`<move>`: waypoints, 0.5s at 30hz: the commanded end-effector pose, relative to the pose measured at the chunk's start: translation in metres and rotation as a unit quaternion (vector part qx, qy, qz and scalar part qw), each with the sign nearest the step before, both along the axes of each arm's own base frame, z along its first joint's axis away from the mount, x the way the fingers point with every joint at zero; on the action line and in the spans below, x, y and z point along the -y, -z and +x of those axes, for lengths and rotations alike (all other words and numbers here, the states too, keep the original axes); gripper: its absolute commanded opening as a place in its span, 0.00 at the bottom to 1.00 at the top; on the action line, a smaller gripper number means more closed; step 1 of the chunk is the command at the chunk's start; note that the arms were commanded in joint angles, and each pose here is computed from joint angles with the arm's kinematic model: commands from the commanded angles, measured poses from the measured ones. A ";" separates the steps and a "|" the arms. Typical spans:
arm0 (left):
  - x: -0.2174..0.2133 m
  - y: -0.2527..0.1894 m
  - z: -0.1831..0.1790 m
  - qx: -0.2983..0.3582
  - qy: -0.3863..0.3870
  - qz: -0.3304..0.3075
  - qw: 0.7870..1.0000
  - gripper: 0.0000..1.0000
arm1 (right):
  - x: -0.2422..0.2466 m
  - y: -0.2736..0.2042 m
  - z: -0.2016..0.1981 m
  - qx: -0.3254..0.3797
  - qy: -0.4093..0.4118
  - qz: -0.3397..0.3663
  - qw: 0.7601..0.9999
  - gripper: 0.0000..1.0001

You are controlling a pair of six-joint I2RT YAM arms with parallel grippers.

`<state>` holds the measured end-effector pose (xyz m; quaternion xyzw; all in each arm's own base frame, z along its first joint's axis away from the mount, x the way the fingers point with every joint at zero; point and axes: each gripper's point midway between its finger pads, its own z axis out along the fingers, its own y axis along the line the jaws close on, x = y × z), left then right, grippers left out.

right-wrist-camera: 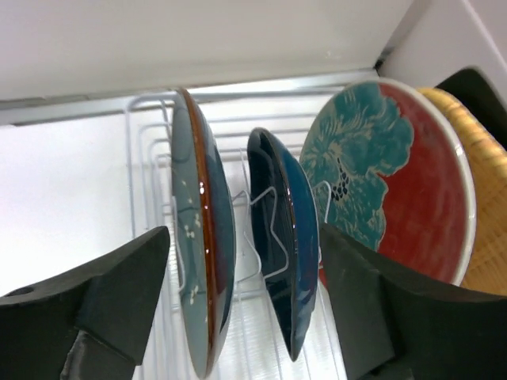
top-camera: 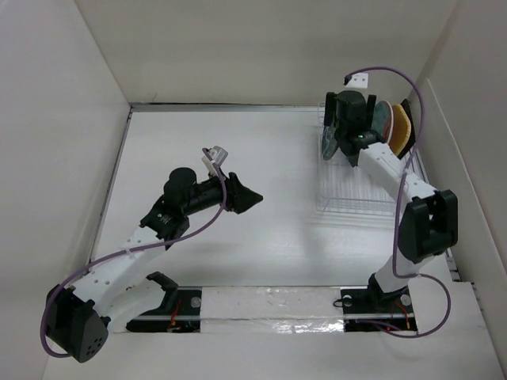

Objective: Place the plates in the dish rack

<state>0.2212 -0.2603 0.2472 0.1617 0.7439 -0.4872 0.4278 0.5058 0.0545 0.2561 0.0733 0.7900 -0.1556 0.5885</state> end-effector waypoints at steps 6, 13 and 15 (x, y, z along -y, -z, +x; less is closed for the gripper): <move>0.002 -0.027 0.007 0.032 -0.005 -0.012 0.999 0.63 | -0.046 -0.084 -0.064 0.108 -0.120 0.137 0.977 1.00; -0.011 -0.036 0.018 0.046 -0.034 -0.016 0.998 0.63 | -0.073 -0.089 -0.158 0.178 -0.239 0.215 0.930 0.97; -0.016 -0.044 0.020 0.063 -0.049 -0.017 0.997 0.63 | -0.087 -0.103 -0.193 0.207 -0.299 0.249 0.898 0.94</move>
